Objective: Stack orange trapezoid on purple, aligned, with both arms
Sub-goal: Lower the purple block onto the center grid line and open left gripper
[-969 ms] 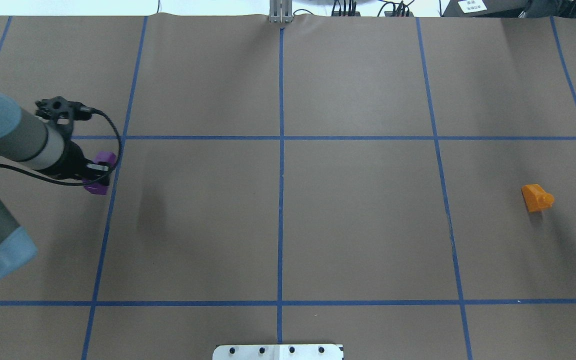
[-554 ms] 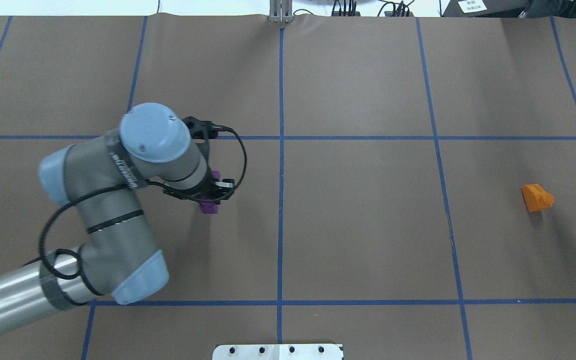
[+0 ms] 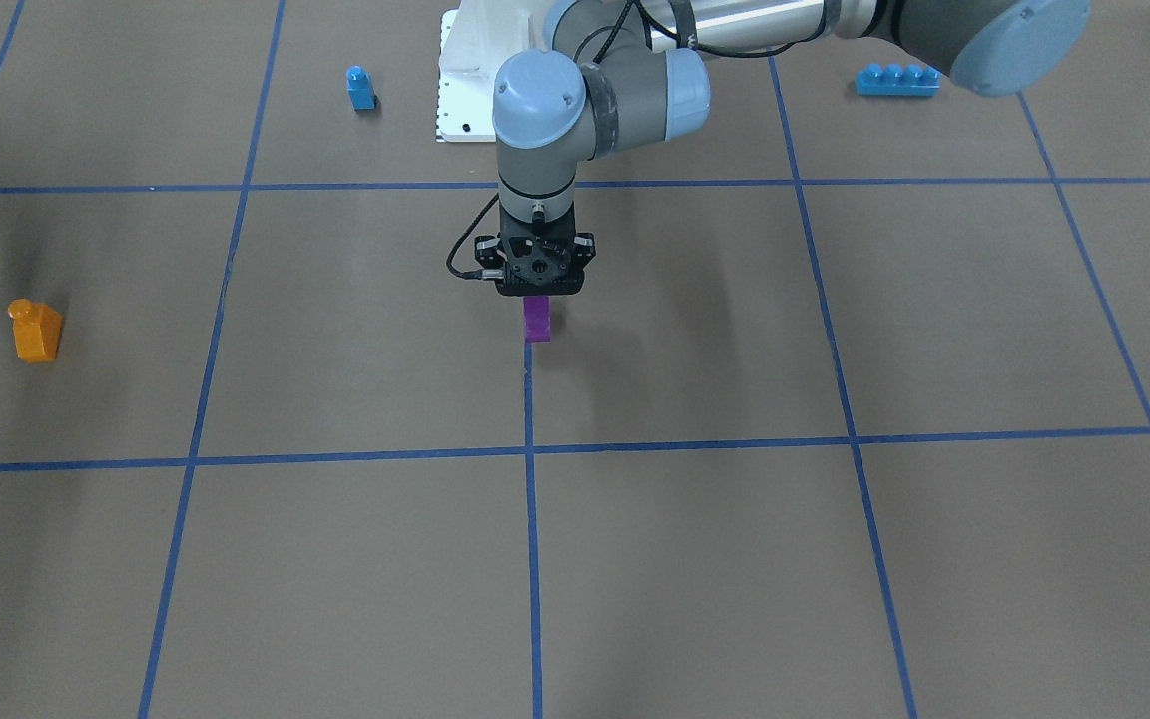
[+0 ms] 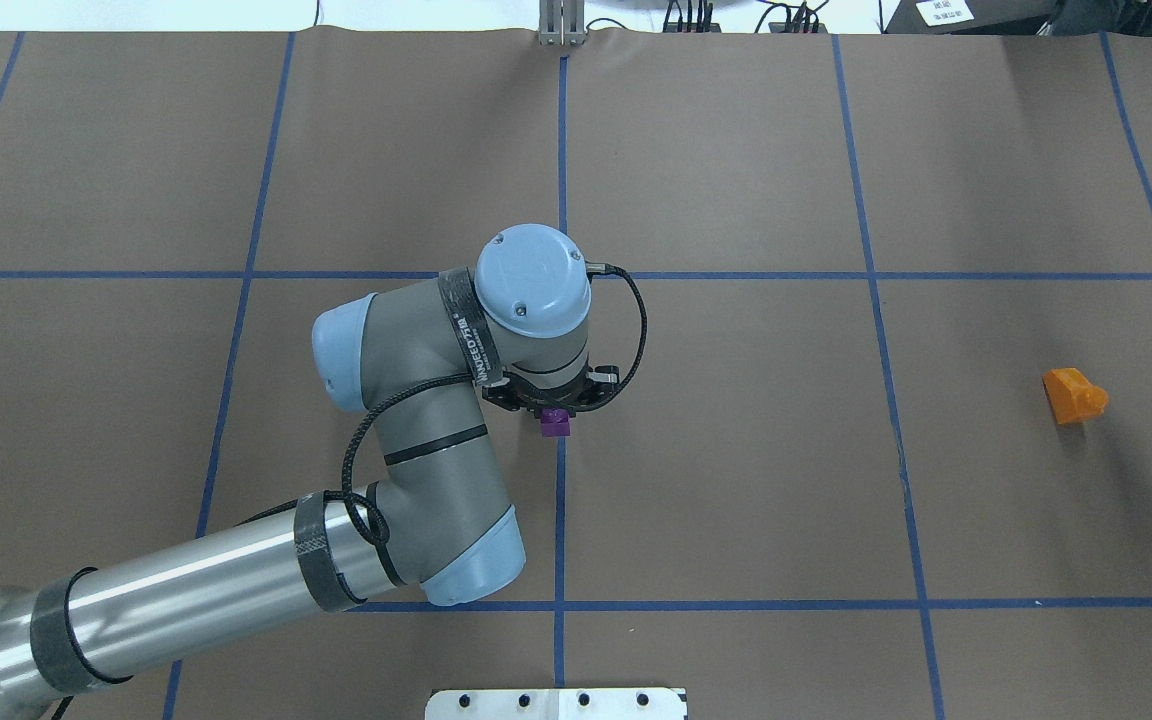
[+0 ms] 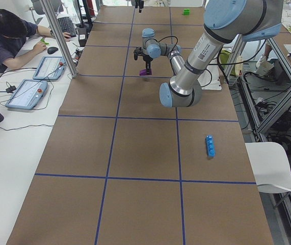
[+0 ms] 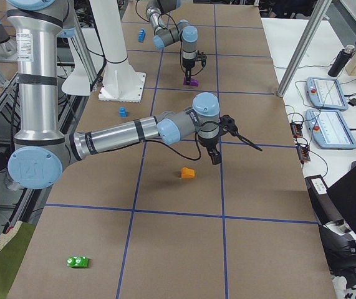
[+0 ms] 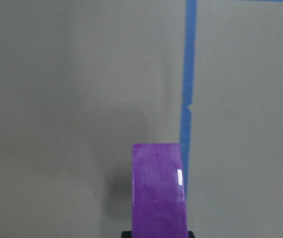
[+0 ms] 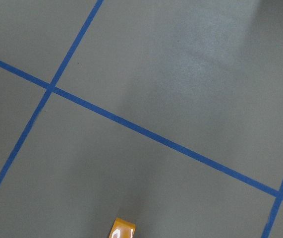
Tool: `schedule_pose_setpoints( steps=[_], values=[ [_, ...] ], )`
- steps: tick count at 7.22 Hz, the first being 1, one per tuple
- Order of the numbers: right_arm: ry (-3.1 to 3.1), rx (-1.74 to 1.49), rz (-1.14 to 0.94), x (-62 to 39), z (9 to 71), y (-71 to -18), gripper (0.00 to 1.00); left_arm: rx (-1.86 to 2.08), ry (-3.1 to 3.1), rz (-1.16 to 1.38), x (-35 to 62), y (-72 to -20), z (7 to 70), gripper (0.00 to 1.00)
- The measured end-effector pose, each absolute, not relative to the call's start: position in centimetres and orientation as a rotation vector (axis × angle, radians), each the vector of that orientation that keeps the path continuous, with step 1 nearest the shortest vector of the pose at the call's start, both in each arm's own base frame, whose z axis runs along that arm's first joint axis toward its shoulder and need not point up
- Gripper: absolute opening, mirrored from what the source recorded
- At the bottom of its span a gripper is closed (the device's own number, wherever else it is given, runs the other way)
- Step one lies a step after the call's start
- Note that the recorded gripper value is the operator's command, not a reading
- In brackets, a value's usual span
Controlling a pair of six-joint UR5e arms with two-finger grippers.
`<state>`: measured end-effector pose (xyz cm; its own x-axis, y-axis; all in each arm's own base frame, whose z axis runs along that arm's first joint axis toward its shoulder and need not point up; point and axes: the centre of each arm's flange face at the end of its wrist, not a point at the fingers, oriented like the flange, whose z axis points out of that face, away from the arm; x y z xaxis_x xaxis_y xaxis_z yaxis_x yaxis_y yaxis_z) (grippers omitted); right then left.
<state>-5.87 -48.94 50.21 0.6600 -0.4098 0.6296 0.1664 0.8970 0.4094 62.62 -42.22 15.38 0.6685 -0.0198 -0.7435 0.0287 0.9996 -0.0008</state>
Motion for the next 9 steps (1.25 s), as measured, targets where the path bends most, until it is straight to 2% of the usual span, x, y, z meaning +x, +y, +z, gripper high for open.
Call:
schedule_pose_setpoints(
  steps=[9],
  values=[
    [-0.786,0.332,-0.334,-5.9,50.3,-49.0,1.0,0.053,0.817,-0.02,64.5,-42.2,16.5,0.0]
  ],
)
